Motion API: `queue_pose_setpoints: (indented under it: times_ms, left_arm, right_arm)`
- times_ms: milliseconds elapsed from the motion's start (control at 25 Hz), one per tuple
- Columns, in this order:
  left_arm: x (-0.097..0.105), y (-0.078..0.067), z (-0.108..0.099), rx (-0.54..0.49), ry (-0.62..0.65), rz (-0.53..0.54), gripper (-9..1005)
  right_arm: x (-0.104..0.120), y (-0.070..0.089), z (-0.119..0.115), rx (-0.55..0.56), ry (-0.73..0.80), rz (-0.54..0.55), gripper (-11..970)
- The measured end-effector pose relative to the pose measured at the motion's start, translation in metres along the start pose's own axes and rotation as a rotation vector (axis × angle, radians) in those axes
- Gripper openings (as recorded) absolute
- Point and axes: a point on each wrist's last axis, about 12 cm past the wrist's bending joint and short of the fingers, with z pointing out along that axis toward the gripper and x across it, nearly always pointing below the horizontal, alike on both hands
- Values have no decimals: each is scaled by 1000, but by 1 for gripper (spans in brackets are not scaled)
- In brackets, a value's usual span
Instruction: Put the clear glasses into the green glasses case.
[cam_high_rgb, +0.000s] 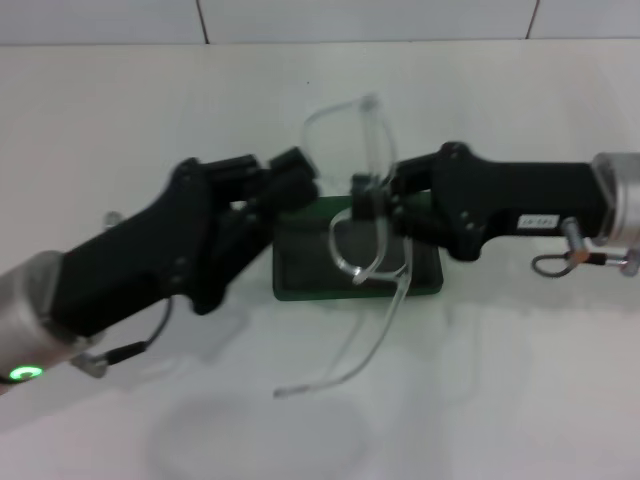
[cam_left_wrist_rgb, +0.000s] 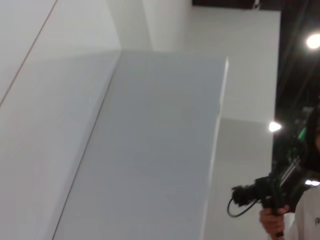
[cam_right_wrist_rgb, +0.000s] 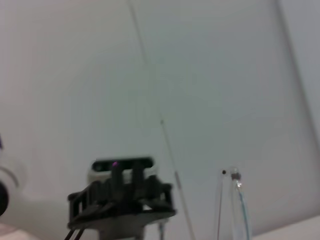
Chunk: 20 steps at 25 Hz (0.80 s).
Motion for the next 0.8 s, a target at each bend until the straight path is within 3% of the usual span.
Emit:
queue_pose_setpoints:
  times_ms: [280, 480, 640, 800]
  left_arm:
    - [-13, -5, -33, -96, -15, 40, 111]
    - [-16, -7, -43, -110, 10, 44, 111]
    - [-10, -5, -31, -35, 71, 17, 111]
    - [8, -5, 1, 108, 142, -34, 111]
  right_arm:
    - [-13, 5, -46, 72, -164, -39, 113]
    - [-30, 17, -84, 98, -354, -111, 113]
    - [-37, 19, -93, 119, -487, -140, 113]
    - [-37, 8, -80, 134, -563, -127, 113]
